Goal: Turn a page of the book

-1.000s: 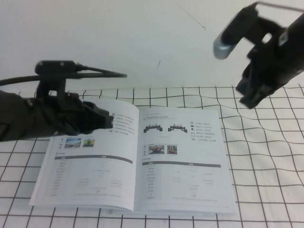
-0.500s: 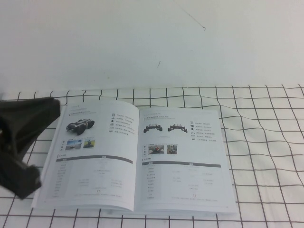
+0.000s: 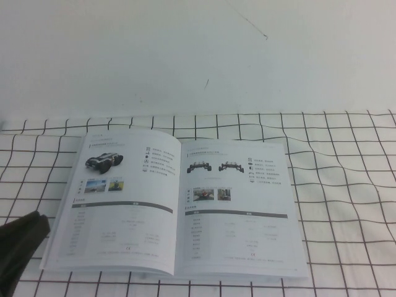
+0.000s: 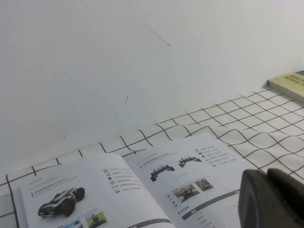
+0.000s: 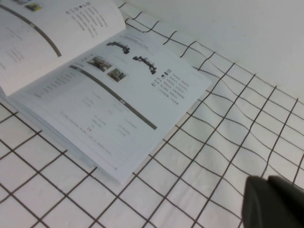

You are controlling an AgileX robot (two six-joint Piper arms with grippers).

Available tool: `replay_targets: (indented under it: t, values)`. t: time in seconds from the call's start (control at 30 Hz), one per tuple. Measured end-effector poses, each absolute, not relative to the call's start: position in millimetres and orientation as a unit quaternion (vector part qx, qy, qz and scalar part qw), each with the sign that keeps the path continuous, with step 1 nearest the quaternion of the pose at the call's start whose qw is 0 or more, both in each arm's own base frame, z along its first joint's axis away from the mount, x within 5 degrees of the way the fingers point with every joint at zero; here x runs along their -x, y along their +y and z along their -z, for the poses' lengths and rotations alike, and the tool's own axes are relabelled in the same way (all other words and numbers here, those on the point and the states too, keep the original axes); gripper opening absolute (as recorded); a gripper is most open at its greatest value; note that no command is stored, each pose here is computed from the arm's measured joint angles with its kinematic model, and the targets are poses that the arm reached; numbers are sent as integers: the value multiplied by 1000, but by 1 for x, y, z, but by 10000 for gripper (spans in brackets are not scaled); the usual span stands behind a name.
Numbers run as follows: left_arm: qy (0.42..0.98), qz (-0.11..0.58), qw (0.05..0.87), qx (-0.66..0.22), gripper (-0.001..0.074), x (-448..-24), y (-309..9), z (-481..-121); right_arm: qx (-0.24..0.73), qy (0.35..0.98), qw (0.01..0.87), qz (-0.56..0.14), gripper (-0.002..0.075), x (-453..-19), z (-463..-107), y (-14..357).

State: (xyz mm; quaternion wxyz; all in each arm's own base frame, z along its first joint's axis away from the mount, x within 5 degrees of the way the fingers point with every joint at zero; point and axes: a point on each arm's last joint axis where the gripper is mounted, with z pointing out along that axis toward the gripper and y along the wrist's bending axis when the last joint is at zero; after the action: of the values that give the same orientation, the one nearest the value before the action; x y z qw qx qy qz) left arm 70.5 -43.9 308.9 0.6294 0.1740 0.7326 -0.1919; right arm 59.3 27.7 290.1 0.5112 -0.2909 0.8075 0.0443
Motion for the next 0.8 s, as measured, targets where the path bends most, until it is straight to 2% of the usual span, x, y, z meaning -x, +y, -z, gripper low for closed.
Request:
replay_targets:
  t: [0.37, 0.8]
  values:
    - [736, 194, 624, -177, -2, -70, -44, -306, 290, 811, 505, -45, 0, -49, -255, 23]
    - [757, 218, 582, -205, -2, -64, -50, -295, 291, 813, 502, -45, 0, -49, -252, 23]
